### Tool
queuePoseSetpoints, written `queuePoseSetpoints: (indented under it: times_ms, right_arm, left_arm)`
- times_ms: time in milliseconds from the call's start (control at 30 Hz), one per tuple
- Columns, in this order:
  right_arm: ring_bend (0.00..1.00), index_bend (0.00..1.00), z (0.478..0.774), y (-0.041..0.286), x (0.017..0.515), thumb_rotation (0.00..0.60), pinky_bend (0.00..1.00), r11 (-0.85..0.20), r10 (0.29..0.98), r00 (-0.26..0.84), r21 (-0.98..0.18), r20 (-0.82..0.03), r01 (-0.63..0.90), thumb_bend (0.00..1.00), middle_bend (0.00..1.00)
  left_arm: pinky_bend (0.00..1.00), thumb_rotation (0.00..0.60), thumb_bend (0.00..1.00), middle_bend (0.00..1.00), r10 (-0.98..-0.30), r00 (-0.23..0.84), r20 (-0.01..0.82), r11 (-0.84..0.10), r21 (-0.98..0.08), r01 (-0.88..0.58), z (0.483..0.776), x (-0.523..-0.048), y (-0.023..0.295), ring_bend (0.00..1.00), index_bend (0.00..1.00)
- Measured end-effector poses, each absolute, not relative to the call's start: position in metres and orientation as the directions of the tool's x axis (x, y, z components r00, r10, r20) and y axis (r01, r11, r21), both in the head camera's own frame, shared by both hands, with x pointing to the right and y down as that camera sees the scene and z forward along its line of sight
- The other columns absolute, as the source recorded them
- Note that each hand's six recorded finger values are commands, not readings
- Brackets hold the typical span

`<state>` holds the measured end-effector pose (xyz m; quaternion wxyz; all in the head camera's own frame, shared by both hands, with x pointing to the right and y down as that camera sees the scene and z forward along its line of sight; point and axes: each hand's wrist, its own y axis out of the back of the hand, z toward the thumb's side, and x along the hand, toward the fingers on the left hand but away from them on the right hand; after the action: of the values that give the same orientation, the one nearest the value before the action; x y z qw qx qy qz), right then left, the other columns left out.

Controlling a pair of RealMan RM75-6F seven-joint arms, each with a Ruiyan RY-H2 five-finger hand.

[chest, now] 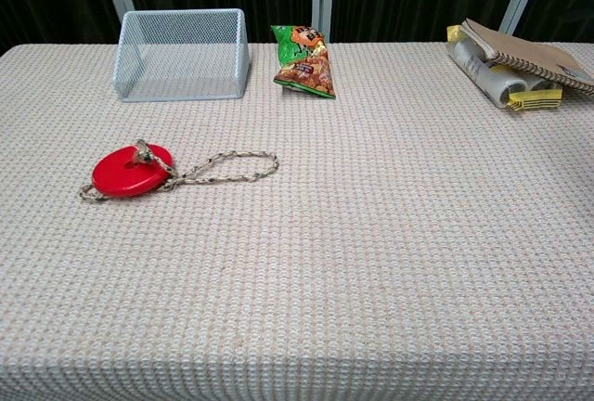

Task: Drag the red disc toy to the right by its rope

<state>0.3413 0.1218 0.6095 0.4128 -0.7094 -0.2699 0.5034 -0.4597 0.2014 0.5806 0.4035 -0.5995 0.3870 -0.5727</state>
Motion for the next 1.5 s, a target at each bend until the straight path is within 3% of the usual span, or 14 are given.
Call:
queuePoseSetpoints:
  times_ms: [233, 433, 667, 967, 1500]
  right_arm:
    - [0.0, 0.0, 0.632, 0.102, 0.233, 0.6, 0.0, -0.561, 0.675, 0.535, -0.824, -0.509, -0.076, 0.09, 0.04]
    - [0.0, 0.0, 0.658, 0.11, 0.155, 0.6, 0.0, -0.624, 0.573, 0.623, -0.776, -0.533, -0.089, 0.42, 0.06]
    - [0.0, 0.0, 0.691, 0.114, 0.091, 0.6, 0.0, -0.666, 0.472, 0.656, -0.726, -0.588, -0.171, 0.48, 0.07]
    - [0.0, 0.0, 0.71, 0.126, 0.063, 0.6, 0.0, -0.682, 0.4, 0.658, -0.687, -0.638, -0.252, 0.61, 0.12]
    - [0.0, 0.0, 0.72, 0.132, 0.068, 0.6, 0.0, -0.706, 0.384, 0.632, -0.655, -0.673, -0.269, 0.65, 0.23]
  left_arm:
    - [0.19, 0.6, 0.19, 0.18, -0.93, 0.025, 0.367, -0.367, -0.93, -0.01, 0.578, -0.469, 0.201, 0.1, 0.26]
    - [0.19, 0.6, 0.19, 0.19, -0.932, 0.027, 0.361, -0.361, -0.933, 0.001, 0.572, -0.473, 0.201, 0.1, 0.27]
    - [0.19, 0.6, 0.19, 0.19, -0.935, 0.004, 0.354, -0.354, -0.935, 0.009, 0.565, -0.481, 0.201, 0.1, 0.28]
    - [0.19, 0.6, 0.19, 0.19, -0.935, -0.011, 0.354, -0.354, -0.935, 0.004, 0.564, -0.489, 0.203, 0.1, 0.28]
    - [0.19, 0.6, 0.19, 0.19, -0.942, -0.018, 0.336, -0.337, -0.942, 0.011, 0.56, -0.491, 0.203, 0.1, 0.29]
